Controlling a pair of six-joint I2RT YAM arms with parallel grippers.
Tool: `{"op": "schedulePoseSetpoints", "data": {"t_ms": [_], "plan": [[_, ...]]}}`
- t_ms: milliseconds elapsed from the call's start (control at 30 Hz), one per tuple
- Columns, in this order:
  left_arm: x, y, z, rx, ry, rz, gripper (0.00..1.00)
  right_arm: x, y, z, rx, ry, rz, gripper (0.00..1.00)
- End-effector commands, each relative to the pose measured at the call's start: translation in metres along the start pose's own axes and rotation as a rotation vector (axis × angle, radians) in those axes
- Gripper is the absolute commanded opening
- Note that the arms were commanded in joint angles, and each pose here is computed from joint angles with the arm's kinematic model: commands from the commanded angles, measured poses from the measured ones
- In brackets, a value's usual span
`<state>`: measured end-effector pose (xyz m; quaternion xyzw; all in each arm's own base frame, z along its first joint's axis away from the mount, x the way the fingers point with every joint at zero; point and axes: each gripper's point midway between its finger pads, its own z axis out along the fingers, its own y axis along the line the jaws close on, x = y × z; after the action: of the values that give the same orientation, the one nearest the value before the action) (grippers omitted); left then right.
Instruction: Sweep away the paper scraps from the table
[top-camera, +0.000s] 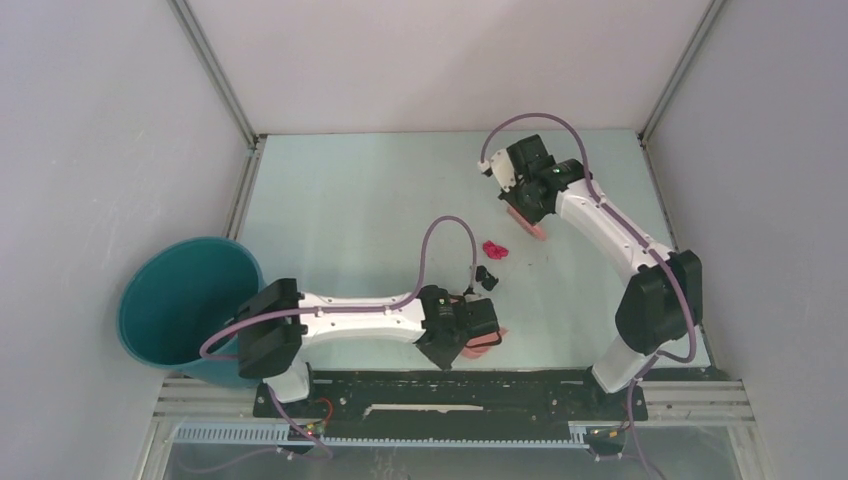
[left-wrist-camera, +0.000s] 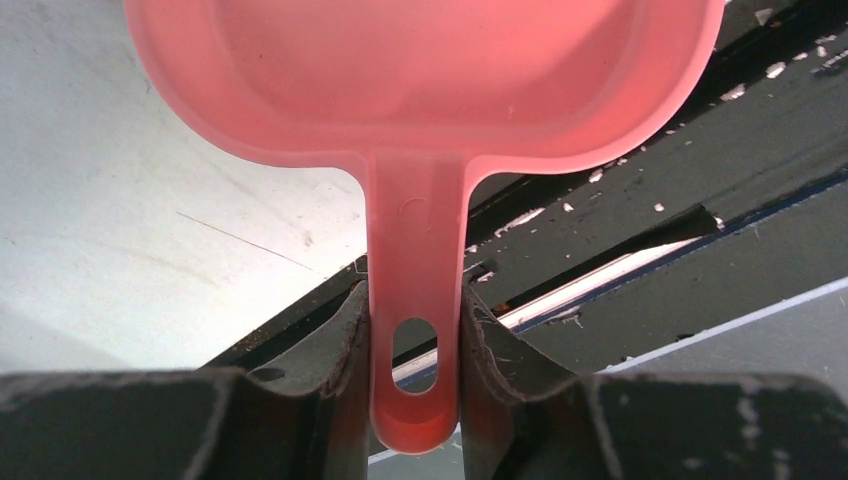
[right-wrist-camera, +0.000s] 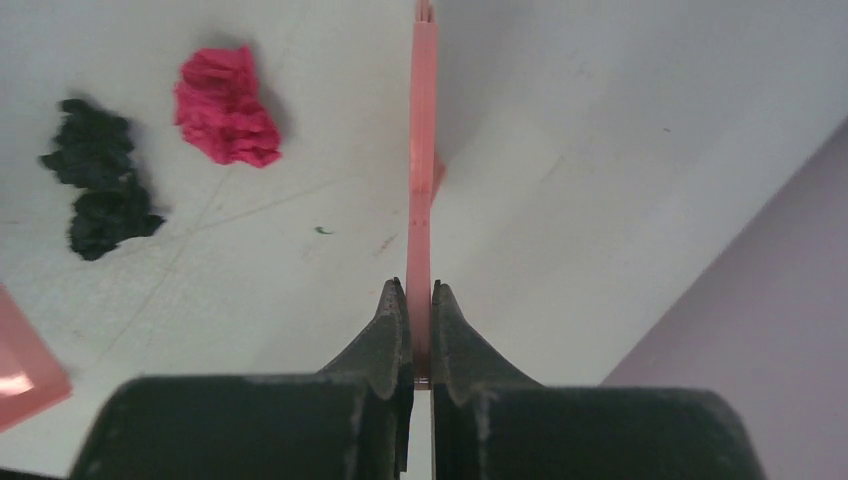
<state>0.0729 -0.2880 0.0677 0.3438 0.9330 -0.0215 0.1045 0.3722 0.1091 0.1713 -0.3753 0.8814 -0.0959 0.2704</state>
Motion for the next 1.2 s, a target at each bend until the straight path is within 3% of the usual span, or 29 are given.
{"op": "schedulePoseSetpoints", "data": {"t_ms": [0,133,333,467,633,867,1167], "plan": [[-0.002,0.008,0.004,-0.007,0.003,-0.046,0.0,-0.017,0.049,-0.011,-0.176,-0.021,-0.007,0.0],[-0.004,0.02,0.011,-0.039,0.007,-0.051,0.0,-0.014,0.101,-0.027,-0.384,-0.006,-0.018,0.0],[-0.011,0.025,0.02,-0.047,0.001,-0.028,0.0,0.004,0.145,-0.066,-0.546,0.032,-0.021,0.0],[-0.016,0.022,0.024,-0.047,0.003,-0.012,0.0,-0.001,0.151,-0.096,-0.622,-0.026,0.022,0.0],[-0.017,0.023,0.025,-0.052,-0.009,-0.009,0.0,-0.015,0.126,-0.124,-0.636,-0.112,0.13,0.0],[-0.017,0.025,0.014,-0.031,-0.055,-0.021,0.0,-0.019,0.032,-0.116,-0.325,-0.226,0.251,0.0],[0.019,0.036,-0.007,-0.061,0.05,0.055,0.0,0.04,-0.072,-0.069,0.158,-0.052,0.24,0.0]]}}
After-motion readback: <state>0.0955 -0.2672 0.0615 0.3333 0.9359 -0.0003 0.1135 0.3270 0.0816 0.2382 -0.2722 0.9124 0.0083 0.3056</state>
